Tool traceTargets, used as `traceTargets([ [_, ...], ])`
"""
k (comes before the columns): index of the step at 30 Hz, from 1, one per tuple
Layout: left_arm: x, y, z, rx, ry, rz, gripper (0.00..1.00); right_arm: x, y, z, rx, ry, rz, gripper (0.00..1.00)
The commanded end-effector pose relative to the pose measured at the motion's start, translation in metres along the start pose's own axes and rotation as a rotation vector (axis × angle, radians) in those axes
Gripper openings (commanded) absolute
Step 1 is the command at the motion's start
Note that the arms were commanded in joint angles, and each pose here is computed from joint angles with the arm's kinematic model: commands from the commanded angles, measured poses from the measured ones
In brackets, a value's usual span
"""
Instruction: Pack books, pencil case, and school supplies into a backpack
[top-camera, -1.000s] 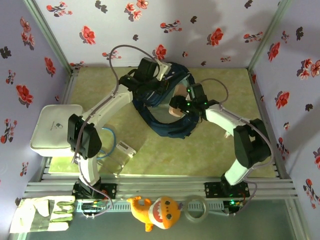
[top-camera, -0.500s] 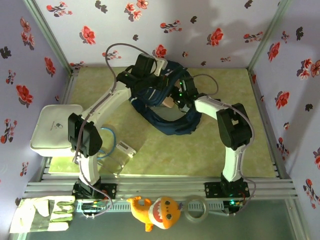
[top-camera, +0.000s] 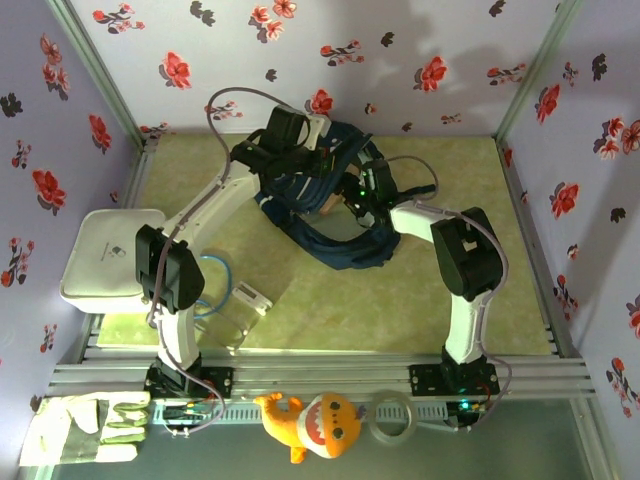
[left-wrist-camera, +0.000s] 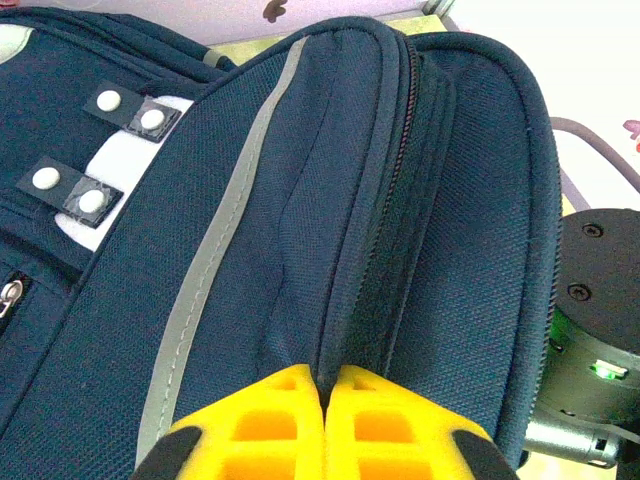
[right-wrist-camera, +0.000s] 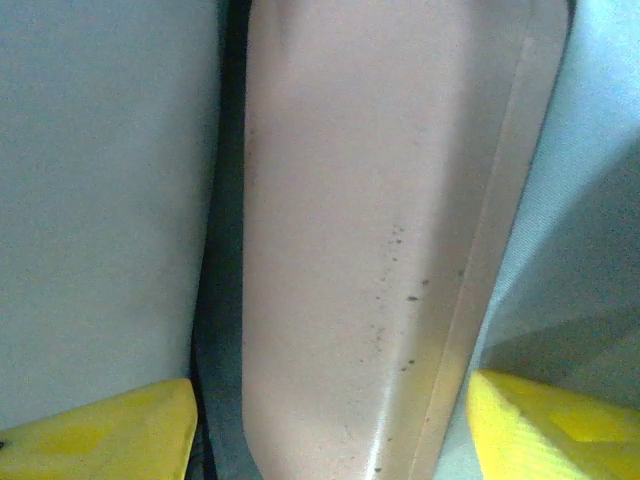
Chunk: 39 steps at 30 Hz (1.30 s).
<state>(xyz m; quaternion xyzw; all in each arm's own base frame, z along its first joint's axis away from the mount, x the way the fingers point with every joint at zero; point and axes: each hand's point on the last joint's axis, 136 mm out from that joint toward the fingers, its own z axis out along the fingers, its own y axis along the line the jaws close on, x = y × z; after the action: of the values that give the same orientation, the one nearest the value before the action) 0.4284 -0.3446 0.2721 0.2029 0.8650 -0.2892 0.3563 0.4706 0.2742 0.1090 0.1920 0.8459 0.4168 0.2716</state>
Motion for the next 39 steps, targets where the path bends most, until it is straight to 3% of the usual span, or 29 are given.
traceTargets([
  [1, -0.05, -0.025, -0.023, 0.098, -0.169, 0.026, 0.0, -0.009, 0.028, -0.009, -0.082, -0.039, -0.015, 0.61],
  [6, -0.048, -0.026, -0.022, 0.107, -0.162, 0.025, 0.0, -0.011, 0.028, 0.007, -0.079, -0.031, -0.002, 0.43],
  [12, -0.046, -0.021, -0.019, 0.104, -0.155, 0.001, 0.0, -0.02, 0.044, 0.026, -0.149, -0.037, 0.003, 0.35],
  [17, -0.041, -0.014, -0.012, 0.11, -0.136, -0.029, 0.0, -0.025, 0.043, 0.007, -0.145, -0.062, -0.003, 0.38],
  [21, -0.034, -0.014, -0.004, 0.132, -0.113, -0.046, 0.0, -0.027, 0.035, -0.041, -0.11, -0.114, -0.014, 0.46],
  [25, -0.019, -0.017, 0.011, 0.187, -0.068, -0.074, 0.0, -0.02, 0.0, -0.096, 0.029, -0.186, 0.001, 0.54],
  [33, 0.007, 0.001, 0.023, 0.182, -0.032, -0.166, 0.49, -0.026, -0.055, -0.208, 0.358, -0.432, -0.012, 0.68],
  [39, 0.026, 0.064, 0.012, 0.112, -0.077, -0.365, 0.58, -0.018, -0.039, -0.212, 0.35, -0.363, -0.102, 0.71],
])
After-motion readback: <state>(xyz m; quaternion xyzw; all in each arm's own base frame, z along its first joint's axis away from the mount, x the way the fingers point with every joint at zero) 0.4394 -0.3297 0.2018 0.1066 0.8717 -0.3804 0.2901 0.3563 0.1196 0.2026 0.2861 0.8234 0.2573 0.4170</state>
